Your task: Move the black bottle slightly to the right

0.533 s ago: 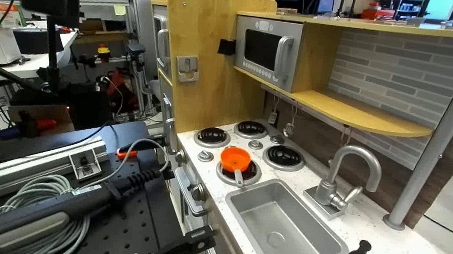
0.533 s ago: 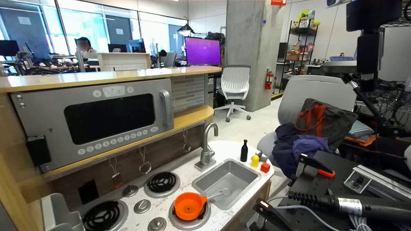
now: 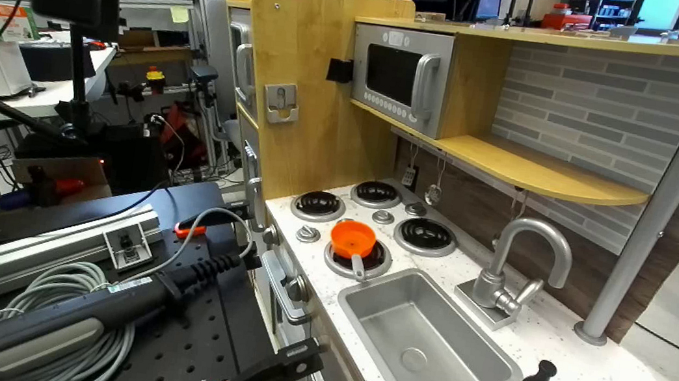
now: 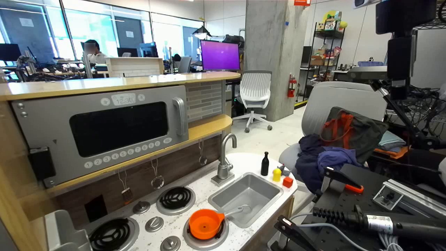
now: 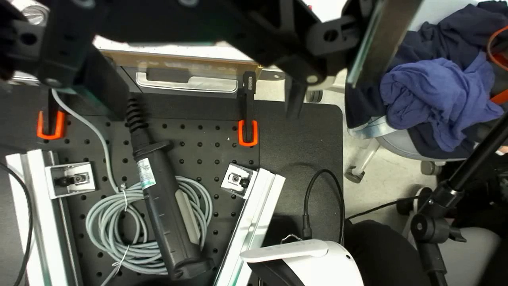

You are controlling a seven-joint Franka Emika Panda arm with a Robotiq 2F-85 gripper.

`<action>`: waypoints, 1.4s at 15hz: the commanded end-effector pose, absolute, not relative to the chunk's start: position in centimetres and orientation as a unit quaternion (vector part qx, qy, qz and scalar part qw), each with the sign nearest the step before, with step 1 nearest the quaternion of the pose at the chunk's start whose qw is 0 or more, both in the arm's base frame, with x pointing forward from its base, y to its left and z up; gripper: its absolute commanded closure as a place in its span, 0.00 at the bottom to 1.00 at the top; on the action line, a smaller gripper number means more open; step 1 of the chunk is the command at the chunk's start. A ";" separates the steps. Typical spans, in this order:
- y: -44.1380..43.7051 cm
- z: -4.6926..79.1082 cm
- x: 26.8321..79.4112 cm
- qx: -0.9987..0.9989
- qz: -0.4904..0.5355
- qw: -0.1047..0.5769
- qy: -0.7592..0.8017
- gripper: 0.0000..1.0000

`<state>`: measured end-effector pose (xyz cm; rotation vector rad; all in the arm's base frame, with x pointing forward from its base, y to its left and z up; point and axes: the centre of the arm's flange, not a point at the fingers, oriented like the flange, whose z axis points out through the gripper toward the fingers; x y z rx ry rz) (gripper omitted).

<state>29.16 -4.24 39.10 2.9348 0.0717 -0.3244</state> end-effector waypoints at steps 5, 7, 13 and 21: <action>-4.9 38.1 31.2 0.993 -0.086 0.083 -0.011 0.00; -5.5 37.3 33.1 0.994 -0.069 0.075 -0.036 0.00; -7.6 32.4 40.3 0.995 -0.038 0.039 -0.084 0.00; -8.8 22.1 49.8 0.994 -0.040 0.017 -0.103 0.00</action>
